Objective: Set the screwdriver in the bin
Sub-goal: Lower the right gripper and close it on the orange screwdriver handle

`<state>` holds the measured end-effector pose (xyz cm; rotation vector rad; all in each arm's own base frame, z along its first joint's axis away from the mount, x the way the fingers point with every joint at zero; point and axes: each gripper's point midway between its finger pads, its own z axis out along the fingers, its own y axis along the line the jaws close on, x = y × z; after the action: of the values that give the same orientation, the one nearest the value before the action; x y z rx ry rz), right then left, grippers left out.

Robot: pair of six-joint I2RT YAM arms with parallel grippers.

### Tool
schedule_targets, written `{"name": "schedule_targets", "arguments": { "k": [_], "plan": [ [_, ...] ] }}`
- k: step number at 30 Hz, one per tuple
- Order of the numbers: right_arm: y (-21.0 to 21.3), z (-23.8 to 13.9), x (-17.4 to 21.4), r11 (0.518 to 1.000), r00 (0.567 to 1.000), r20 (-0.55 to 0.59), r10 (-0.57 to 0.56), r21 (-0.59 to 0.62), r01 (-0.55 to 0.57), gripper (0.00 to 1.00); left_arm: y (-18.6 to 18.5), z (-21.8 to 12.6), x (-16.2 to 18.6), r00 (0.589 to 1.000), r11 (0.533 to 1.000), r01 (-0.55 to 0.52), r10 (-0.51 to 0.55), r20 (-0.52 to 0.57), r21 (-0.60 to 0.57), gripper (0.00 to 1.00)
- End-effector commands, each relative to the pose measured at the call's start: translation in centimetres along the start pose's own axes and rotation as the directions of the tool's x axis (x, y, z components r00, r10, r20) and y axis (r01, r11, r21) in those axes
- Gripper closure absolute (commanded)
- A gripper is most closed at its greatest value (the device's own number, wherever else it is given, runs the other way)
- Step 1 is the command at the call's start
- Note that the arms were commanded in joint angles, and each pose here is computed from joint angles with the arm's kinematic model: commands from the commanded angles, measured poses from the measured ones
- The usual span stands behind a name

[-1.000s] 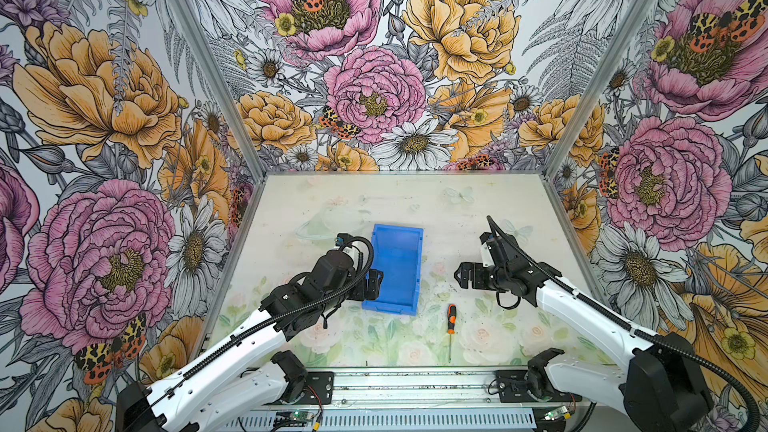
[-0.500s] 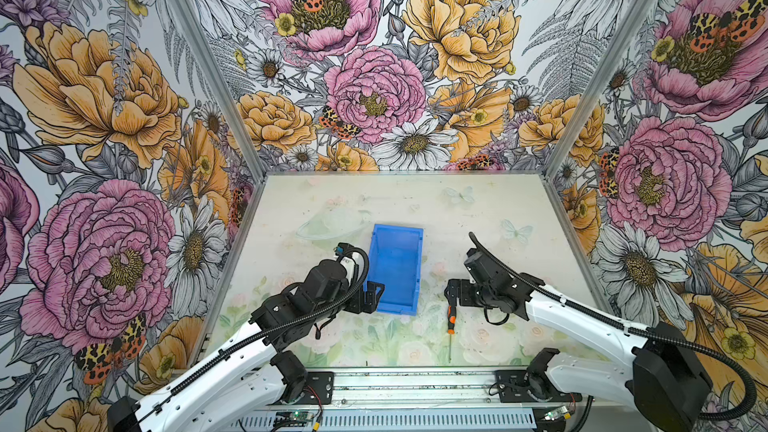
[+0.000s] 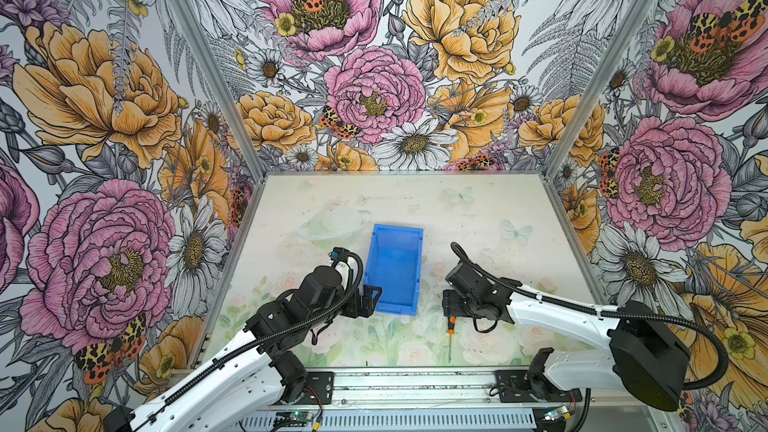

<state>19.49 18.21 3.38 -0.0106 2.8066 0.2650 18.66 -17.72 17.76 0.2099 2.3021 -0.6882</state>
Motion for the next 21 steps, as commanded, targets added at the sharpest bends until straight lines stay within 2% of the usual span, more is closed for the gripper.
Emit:
{"name": "schedule_targets", "arguments": {
  "k": [1, 4, 9, 14, 21],
  "plan": [
    [0.9, 0.2, -0.5, 1.0, 1.0, 0.008, -0.003, 0.003, 0.003, 0.3, 0.1, -0.2, -0.3, 0.999, 1.0, -0.001, 0.001, 0.036, -0.007, 0.01],
    [1.2, 0.5, -0.3, 1.0, 1.0, -0.003, -0.01, 0.007, 0.01, 0.37, 0.4, -0.6, -0.6, 0.998, 1.0, -0.012, 0.014, 0.063, -0.026, 0.02],
    [1.6, 0.9, -0.2, 1.0, 1.0, -0.009, -0.021, 0.008, 0.021, 0.4, 0.9, -1.1, -1.0, 0.995, 0.999, -0.011, 0.016, 0.1, -0.043, 0.01],
    [1.8, 1.5, 0.3, 0.999, 0.999, -0.025, -0.039, 0.015, 0.039, 0.63, 0.9, -1.1, -1.0, 0.995, 0.999, -0.012, 0.016, 0.1, -0.042, 0.01],
    [1.7, 1.6, 0.8, 0.999, 0.998, -0.03, -0.047, 0.018, 0.048, 0.85, 0.9, -1.2, -0.9, 0.995, 0.999, -0.01, 0.014, 0.099, -0.042, 0.01]
  ]
}}
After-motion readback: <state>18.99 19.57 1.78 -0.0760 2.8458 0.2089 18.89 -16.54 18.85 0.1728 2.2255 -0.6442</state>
